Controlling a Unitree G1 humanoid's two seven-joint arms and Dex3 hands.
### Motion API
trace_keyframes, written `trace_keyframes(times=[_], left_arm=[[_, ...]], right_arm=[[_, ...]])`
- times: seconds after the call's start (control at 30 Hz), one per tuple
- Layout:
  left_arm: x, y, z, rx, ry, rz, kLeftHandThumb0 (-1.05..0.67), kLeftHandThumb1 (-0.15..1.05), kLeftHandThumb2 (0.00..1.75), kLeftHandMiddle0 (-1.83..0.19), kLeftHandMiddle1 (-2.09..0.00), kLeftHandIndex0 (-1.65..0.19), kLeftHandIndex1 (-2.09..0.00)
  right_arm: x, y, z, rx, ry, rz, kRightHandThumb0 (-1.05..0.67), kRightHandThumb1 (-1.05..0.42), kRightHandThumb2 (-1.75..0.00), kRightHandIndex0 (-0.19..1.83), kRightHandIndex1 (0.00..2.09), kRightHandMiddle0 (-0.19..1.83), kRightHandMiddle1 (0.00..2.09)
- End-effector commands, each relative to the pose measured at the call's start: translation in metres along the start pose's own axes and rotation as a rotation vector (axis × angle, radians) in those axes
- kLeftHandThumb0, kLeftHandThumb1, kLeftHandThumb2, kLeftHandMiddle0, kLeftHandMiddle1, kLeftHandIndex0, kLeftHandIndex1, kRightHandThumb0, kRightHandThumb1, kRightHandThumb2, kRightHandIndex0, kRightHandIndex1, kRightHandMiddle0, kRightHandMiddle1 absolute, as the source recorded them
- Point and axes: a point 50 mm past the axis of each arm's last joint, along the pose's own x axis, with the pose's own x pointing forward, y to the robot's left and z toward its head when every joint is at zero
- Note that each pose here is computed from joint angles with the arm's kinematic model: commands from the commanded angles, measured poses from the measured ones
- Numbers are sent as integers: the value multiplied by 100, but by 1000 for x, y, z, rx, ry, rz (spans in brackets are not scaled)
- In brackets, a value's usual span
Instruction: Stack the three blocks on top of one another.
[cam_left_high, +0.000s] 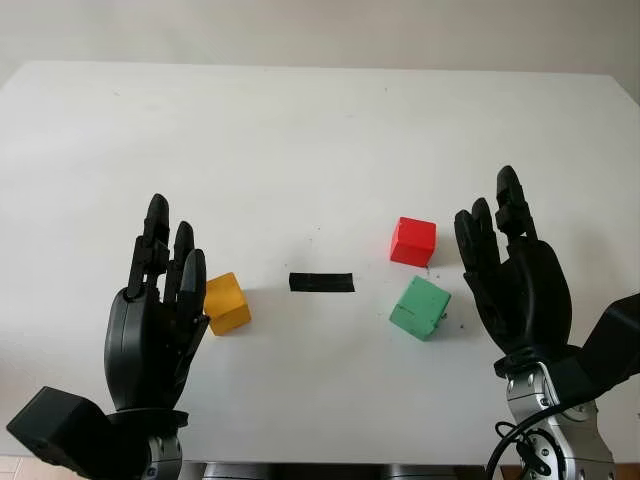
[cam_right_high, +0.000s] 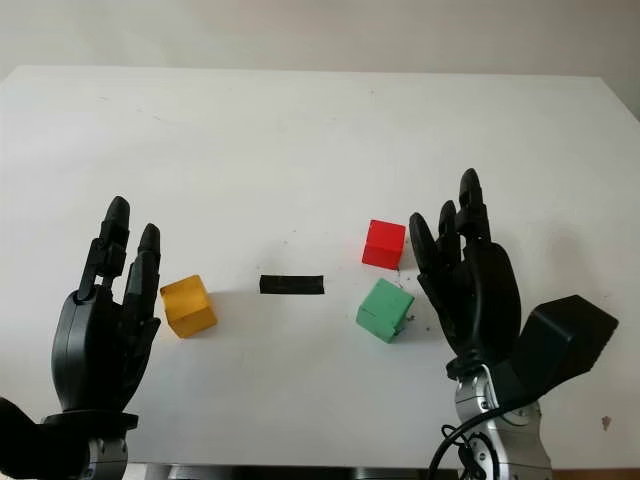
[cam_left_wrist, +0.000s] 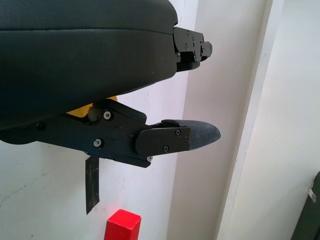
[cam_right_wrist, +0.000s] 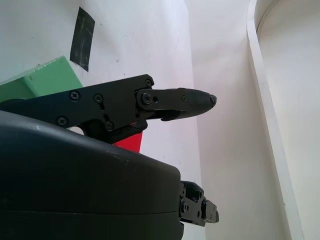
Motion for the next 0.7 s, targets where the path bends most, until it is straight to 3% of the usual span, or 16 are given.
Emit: trace_keyframes(times=[0.0, 0.37, 0.47, 0.67], left_arm=[[-1, -1, 3, 1, -18, -1, -49, 105, 42, -2, -5, -2, -5], [2, -1, 3, 3, -22, -3, -49, 105, 42, -2, -5, -1, -5], [4, -2, 3, 1, -29, -3, -49, 105, 43, -1, -5, -1, -5], [4, -5, 4, -4, -27, -15, -48, 105, 44, 0, -5, 0, -5]], right_arm=[[-1, 0, 2, 3, -11, -6, -44, -105, -32, -16, 6, -11, 6], [10, -5, 4, -28, -16, 29, -44, -105, -33, -17, 5, -12, 6], [25, -17, 24, -134, -83, 66, -42, -105, -30, -16, 6, -11, 6], [72, -43, 78, -521, -184, 174, -51, -103, -10, -4, 10, 1, 10]])
